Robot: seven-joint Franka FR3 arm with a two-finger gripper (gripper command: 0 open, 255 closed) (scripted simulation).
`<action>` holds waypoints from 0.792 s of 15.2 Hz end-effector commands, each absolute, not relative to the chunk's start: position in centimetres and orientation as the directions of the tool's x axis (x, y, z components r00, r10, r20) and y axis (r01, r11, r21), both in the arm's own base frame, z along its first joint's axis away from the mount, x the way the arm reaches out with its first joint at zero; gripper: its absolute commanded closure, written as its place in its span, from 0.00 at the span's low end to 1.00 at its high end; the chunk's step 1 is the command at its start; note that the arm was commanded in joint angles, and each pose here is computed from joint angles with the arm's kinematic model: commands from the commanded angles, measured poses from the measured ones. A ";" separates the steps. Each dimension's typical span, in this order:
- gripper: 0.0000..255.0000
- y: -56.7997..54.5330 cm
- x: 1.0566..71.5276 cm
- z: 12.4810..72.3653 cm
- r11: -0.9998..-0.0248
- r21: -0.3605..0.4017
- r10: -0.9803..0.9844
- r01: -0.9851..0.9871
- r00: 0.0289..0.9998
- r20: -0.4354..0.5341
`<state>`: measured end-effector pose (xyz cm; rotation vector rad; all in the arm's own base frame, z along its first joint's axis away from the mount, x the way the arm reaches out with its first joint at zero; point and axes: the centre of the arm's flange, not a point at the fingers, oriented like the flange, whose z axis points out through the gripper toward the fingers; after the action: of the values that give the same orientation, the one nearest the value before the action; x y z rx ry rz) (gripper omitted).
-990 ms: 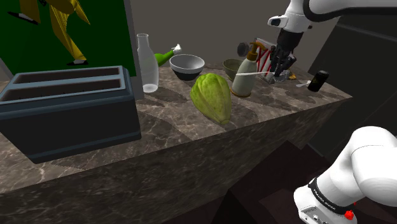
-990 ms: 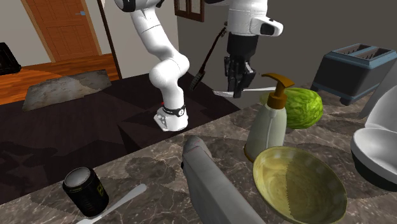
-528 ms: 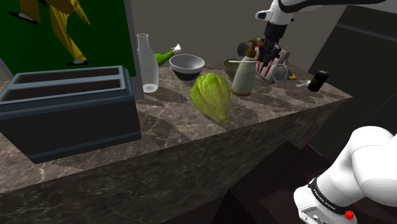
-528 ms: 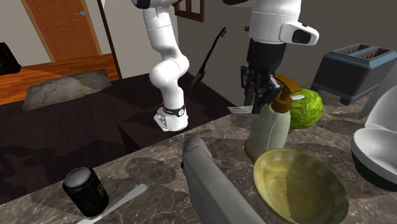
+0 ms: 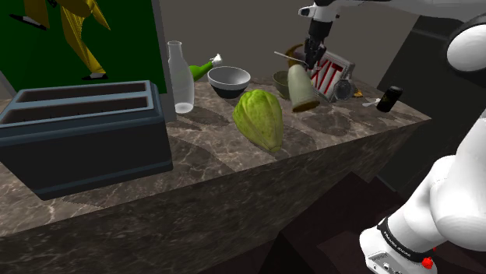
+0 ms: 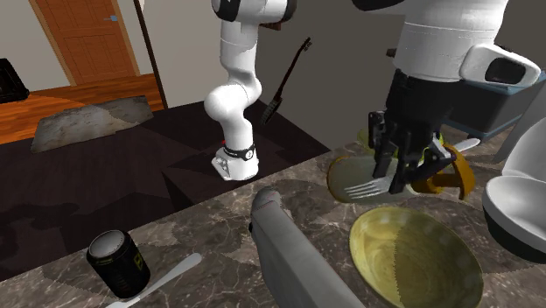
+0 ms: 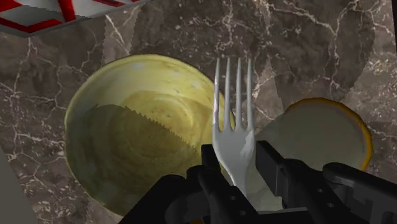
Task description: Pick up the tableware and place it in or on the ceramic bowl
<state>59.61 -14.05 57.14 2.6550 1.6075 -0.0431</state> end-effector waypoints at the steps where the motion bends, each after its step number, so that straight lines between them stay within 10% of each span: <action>1: 1.00 -14.9 61.9 56.9 -0.461 0.018 0.886 0.887 0.461 -0.043; 12: 1.00 -16.5 65.9 52.8 -0.461 0.018 0.886 0.887 0.461 -0.043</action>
<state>65.93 -16.44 53.32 2.6533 1.6106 -0.0424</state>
